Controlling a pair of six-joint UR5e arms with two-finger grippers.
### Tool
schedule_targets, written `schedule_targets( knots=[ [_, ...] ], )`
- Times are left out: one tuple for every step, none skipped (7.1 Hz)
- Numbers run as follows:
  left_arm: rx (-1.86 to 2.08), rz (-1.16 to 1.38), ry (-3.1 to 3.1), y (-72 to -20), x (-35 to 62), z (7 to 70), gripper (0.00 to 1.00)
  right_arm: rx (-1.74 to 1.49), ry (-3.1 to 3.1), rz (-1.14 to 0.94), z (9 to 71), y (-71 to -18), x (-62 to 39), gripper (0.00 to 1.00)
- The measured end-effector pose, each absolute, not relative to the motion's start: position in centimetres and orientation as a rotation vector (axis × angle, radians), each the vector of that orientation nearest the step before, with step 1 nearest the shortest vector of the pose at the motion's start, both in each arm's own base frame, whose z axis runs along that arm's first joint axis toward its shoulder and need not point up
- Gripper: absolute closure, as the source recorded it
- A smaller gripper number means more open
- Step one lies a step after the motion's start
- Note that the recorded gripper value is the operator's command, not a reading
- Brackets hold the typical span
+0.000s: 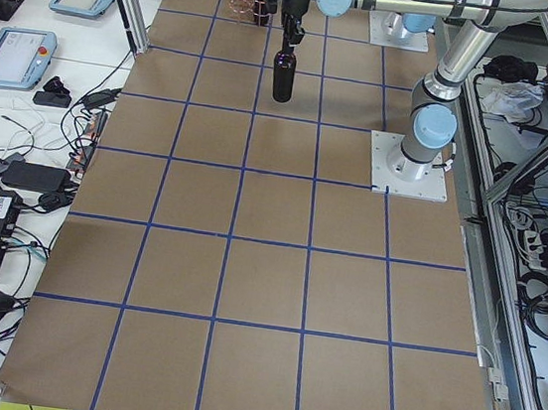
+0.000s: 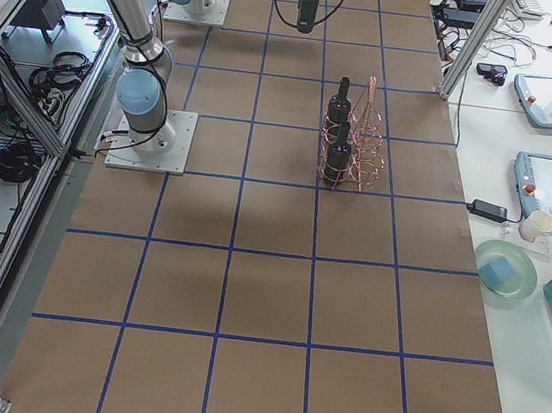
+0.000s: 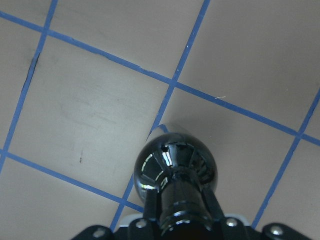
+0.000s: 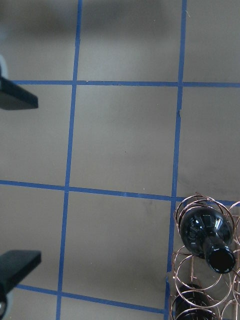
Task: Place wine into wine basket
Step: 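Carry the bottle toward the table center, turning it upright, left gripper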
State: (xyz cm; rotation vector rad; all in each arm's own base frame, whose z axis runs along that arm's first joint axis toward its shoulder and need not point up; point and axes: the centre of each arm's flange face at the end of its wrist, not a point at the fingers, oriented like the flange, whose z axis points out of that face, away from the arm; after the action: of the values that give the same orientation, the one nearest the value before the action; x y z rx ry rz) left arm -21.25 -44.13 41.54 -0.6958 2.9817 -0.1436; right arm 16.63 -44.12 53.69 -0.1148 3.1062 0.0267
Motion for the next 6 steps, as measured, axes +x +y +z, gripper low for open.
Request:
schedule_targets(
  knots=[
    [-0.766, -0.206, 2.966, -43.0, -22.7, 40.0, 1.00, -0.115, 3.106, 0.027, 53.7, -44.1, 16.6, 0.00],
    [-0.809, -0.219, 2.961, -42.3, -23.4, 39.4, 1.00, -0.115, 3.106, 0.027, 53.7, -44.1, 16.6, 0.00],
    [-0.825, -0.176, 2.959, -41.6, -23.6, 39.0, 1.00, -0.115, 3.106, 0.027, 53.7, -44.1, 16.6, 0.00],
    [-0.823, -0.110, 2.957, -40.9, -23.6, 38.9, 1.00, -0.116, 3.106, 0.027, 53.7, -44.1, 16.6, 0.00],
    [-0.819, -0.039, 2.958, -40.4, -23.4, 38.7, 1.00, -0.117, 3.108, 0.027, 53.7, -44.1, 16.6, 0.00],
    [-0.814, 0.021, 2.962, -40.2, -23.1, 38.8, 1.00, -0.117, 3.109, 0.027, 53.7, -44.1, 16.6, 0.00]
  ],
)
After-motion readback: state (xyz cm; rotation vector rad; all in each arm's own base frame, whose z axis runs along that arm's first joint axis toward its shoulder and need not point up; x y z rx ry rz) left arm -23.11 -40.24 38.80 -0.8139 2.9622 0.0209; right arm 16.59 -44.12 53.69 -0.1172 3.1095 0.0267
